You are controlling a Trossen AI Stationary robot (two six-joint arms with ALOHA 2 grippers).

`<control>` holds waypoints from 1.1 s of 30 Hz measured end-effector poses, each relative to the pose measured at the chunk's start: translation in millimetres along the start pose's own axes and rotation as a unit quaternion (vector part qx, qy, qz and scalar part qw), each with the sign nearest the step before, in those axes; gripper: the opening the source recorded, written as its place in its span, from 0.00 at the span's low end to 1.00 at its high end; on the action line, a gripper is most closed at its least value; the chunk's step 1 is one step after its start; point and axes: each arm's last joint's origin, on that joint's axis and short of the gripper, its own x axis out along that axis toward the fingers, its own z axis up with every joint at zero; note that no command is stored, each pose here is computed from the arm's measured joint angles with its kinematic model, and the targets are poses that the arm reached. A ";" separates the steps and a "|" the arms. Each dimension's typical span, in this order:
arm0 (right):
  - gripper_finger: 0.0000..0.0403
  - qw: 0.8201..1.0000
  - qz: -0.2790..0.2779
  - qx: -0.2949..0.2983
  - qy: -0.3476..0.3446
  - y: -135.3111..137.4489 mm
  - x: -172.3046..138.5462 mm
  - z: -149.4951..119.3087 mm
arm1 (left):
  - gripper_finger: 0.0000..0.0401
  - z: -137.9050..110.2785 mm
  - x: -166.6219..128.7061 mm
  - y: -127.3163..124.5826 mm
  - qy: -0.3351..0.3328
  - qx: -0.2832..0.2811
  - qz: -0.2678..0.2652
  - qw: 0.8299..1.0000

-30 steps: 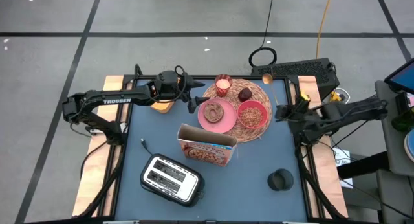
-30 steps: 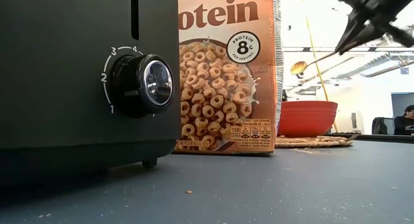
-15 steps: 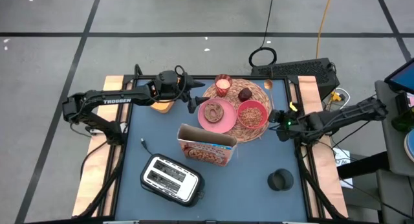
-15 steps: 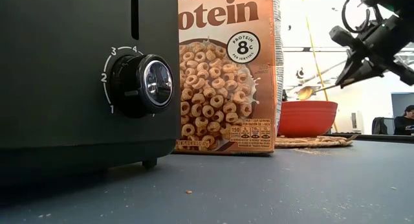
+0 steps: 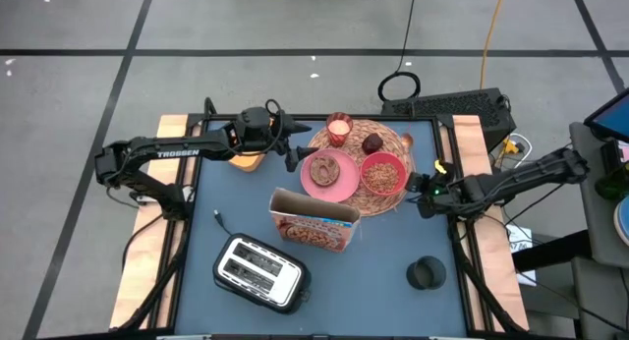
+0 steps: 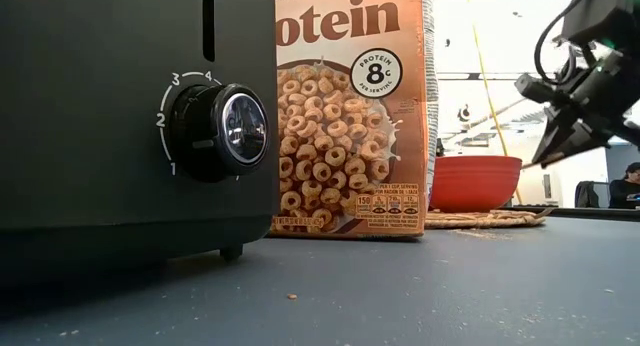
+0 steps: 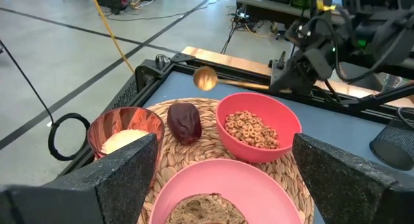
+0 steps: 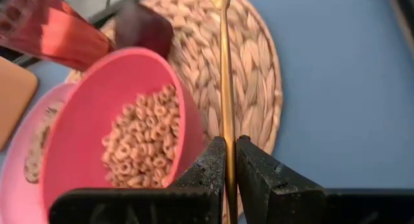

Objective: Arrange a breakfast setting
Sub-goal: Put the spoon to the right of the tablemat

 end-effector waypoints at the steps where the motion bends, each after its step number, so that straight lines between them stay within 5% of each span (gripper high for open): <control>1: 0.05 1.000 0.000 0.004 0.005 -0.9 2.8 -2.9 | 0.90 0.0 0.0 0.0 0.000 0.000 0.000 1.000; 20: 0.05 0.992 0.030 0.074 0.096 -24.9 40.0 -40.0 | 0.90 0.0 0.0 0.0 0.000 0.000 0.000 1.000; 33: 0.06 0.991 0.033 0.075 0.106 -26.6 41.8 -41.9 | 0.90 0.0 0.0 0.0 0.000 0.000 0.000 1.000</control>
